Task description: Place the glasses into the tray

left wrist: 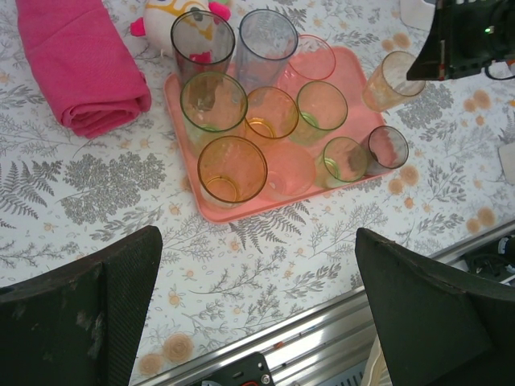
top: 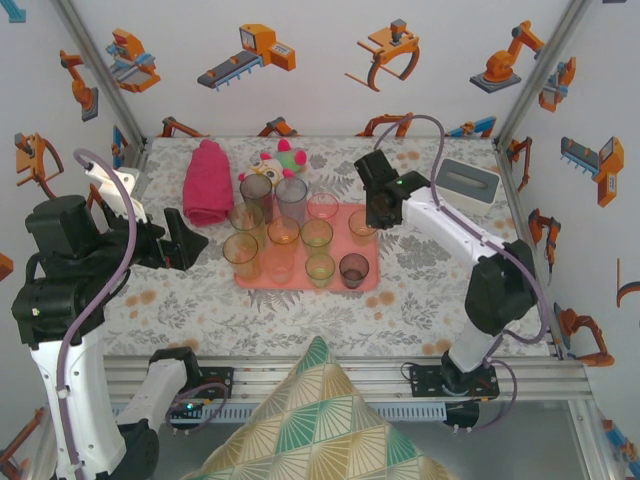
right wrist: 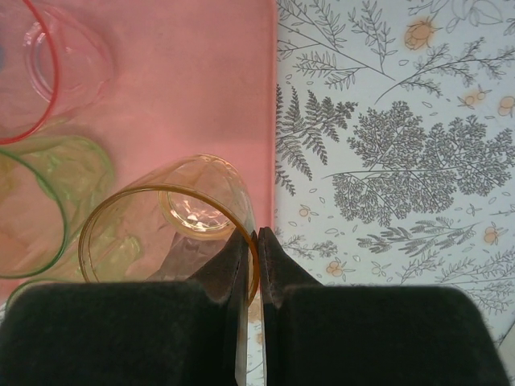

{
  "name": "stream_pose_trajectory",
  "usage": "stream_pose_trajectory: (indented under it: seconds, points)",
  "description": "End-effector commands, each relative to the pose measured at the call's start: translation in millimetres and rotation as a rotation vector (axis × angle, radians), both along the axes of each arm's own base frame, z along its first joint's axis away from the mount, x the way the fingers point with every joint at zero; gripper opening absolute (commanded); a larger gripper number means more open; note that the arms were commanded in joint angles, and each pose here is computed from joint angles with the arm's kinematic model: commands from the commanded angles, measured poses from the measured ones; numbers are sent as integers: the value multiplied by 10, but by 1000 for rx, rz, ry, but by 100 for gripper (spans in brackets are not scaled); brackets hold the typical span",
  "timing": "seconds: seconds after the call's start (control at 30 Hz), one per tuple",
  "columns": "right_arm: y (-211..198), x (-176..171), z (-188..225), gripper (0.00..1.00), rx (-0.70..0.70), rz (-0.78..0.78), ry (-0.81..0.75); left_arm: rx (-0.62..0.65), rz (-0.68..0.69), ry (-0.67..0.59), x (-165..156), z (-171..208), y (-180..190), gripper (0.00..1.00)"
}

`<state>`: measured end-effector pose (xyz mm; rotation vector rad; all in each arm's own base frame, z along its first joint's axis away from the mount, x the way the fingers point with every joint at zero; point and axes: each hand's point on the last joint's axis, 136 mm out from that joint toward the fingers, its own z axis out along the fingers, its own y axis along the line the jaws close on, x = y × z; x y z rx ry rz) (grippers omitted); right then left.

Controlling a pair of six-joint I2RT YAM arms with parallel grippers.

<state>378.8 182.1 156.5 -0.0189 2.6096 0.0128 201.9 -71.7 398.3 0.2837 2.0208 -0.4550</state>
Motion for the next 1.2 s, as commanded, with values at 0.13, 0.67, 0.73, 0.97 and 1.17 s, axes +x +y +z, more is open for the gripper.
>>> stream_pose_trajectory:
  seconds: [0.13,0.67,0.73,0.97,1.17]
  points:
    - [110,193,-72,10,23,18,-27,-14,-21,-31,-30,65,-40,97]
    - [134,254,-428,10,42,-4,-4,-53,-28,-10,36,53,-72,97]
    - [126,246,-454,10,42,-8,-3,-54,-27,-7,45,48,-72,97]
    - [125,213,-568,11,51,-10,13,-63,-27,0,70,42,-76,97]
    - [109,185,-601,13,56,-15,14,-63,-25,4,89,32,-72,97]
